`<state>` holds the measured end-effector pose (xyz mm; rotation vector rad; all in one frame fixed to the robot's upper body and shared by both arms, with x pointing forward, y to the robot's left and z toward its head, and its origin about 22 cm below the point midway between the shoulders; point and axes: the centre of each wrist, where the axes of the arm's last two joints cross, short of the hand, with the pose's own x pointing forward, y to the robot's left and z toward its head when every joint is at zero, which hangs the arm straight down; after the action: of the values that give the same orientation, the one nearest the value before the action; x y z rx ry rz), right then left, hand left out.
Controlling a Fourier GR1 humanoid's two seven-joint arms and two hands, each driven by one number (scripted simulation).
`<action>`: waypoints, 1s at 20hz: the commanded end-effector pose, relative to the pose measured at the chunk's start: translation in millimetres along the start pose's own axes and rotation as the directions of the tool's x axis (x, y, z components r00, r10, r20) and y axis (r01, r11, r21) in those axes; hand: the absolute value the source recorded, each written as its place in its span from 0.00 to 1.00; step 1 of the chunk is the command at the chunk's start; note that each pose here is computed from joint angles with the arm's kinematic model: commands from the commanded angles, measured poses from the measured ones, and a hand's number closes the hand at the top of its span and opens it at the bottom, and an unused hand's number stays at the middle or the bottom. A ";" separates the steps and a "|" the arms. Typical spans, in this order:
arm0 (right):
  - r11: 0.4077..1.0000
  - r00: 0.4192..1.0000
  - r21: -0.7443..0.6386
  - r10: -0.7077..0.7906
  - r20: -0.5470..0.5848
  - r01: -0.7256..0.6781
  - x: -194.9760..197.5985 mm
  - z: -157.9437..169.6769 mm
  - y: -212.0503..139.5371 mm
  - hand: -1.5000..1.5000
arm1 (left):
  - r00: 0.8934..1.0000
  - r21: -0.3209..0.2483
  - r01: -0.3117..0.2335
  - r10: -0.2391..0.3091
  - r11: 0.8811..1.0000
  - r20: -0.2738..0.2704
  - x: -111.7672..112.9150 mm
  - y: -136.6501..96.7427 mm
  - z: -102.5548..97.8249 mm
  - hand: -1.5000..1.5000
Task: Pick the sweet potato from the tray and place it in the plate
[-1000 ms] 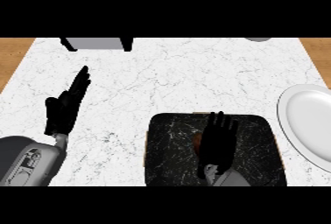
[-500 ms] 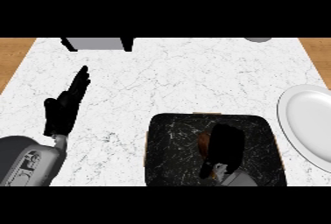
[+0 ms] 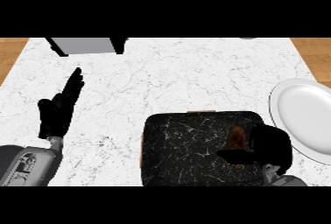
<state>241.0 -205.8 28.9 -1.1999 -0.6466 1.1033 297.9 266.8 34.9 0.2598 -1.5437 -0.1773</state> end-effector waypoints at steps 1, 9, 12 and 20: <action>0.998 0.998 0.020 -0.068 0.014 0.067 -73.3 -18.8 -2.6 1.00 | 1.000 0.043 -0.006 0.007 0.999 -0.029 -8.0 8.2 3.3 0.50; 0.932 0.952 -0.219 -0.252 0.175 0.287 -188.6 -40.4 -63.5 1.00 | 0.999 0.068 -0.004 0.007 0.998 -0.044 -12.8 17.7 9.4 0.50; 0.850 0.909 -0.350 -0.302 0.287 0.393 -221.3 -41.5 -86.5 1.00 | 0.999 0.063 -0.003 0.006 0.998 -0.050 -16.7 21.2 14.0 0.50; 0.709 0.750 -0.376 -0.328 0.574 0.597 -323.8 -39.0 -101.9 1.00 | 1.000 0.018 -0.010 0.010 1.000 0.000 -0.3 18.5 7.7 0.50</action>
<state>204.9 -477.2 146.3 -1.1542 -1.4659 0.8051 286.6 285.9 31.4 0.2885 -1.5242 -0.1324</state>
